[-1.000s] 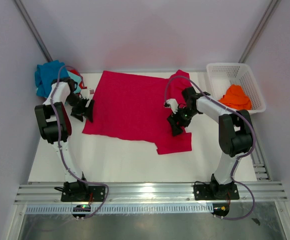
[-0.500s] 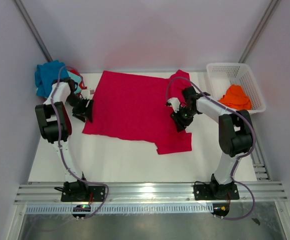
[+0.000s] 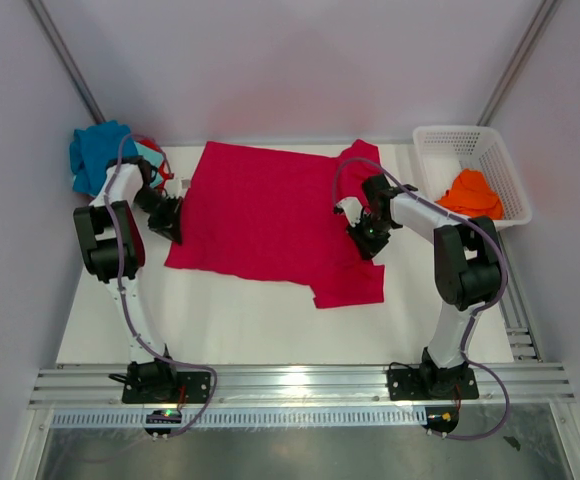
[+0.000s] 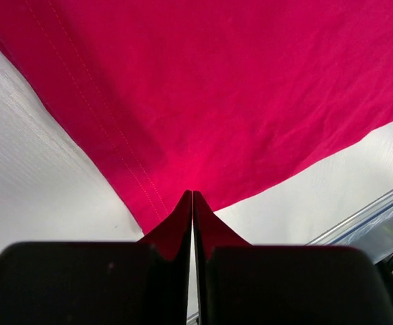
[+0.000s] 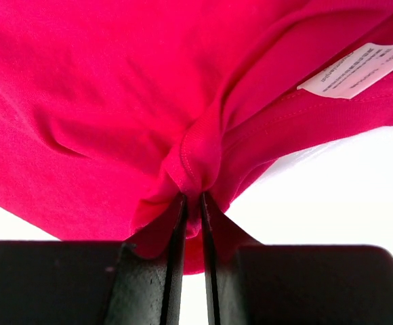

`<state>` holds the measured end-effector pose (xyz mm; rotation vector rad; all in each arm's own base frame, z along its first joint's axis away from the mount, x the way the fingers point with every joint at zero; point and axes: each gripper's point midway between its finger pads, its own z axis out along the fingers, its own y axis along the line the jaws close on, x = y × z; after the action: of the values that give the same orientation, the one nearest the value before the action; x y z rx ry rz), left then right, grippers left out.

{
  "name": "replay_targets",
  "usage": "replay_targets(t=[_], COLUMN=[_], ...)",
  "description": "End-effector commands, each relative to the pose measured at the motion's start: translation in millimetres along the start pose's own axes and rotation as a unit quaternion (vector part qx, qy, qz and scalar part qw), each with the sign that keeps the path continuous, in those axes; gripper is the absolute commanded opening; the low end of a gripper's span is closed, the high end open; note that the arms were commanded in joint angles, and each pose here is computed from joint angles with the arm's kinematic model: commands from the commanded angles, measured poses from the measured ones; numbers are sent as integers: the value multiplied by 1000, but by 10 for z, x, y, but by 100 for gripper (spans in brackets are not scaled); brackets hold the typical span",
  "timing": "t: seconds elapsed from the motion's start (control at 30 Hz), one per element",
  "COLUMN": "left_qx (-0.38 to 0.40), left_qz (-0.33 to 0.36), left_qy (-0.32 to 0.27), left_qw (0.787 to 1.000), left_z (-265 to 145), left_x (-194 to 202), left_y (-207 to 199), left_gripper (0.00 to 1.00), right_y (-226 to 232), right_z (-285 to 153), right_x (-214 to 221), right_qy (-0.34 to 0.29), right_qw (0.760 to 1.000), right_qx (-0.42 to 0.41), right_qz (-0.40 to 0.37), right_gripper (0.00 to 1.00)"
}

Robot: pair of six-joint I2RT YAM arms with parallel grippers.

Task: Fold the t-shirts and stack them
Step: Flatten the tshirt out

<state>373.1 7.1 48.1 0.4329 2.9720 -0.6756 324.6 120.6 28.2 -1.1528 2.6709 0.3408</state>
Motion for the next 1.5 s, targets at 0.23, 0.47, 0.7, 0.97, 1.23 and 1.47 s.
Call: replay_targets(t=[0.23,0.47,0.7,0.97,1.23,1.47], left_qx=[-5,-16,-39,-52,-35,-14], left_qz=[18,24,27,17,4,-6], left_qy=[1,25,25,22,27,28], left_qw=[1000,999,999,998,999,999], left_z=[-81,-40,-107,-389,-295,-155], left_x=[90,245,268,402,449,417], left_y=[-46,-3,77,183,209,224], left_gripper=[47,45,44,43,41,40], right_y=[-100,-116,-158,-125,-159,-305], right_z=[-87,-113,-156,-85,-120,-210], right_x=[-87,-109,-119,-42,-37,-66], right_qy=[-5,-1,2,6,9,11], right_qw=[1000,1000,999,1000,999,996], right_qx=[25,27,36,29,42,86], right_qz=[1,-5,-10,-6,-6,2], right_gripper=[17,17,17,17,16,15])
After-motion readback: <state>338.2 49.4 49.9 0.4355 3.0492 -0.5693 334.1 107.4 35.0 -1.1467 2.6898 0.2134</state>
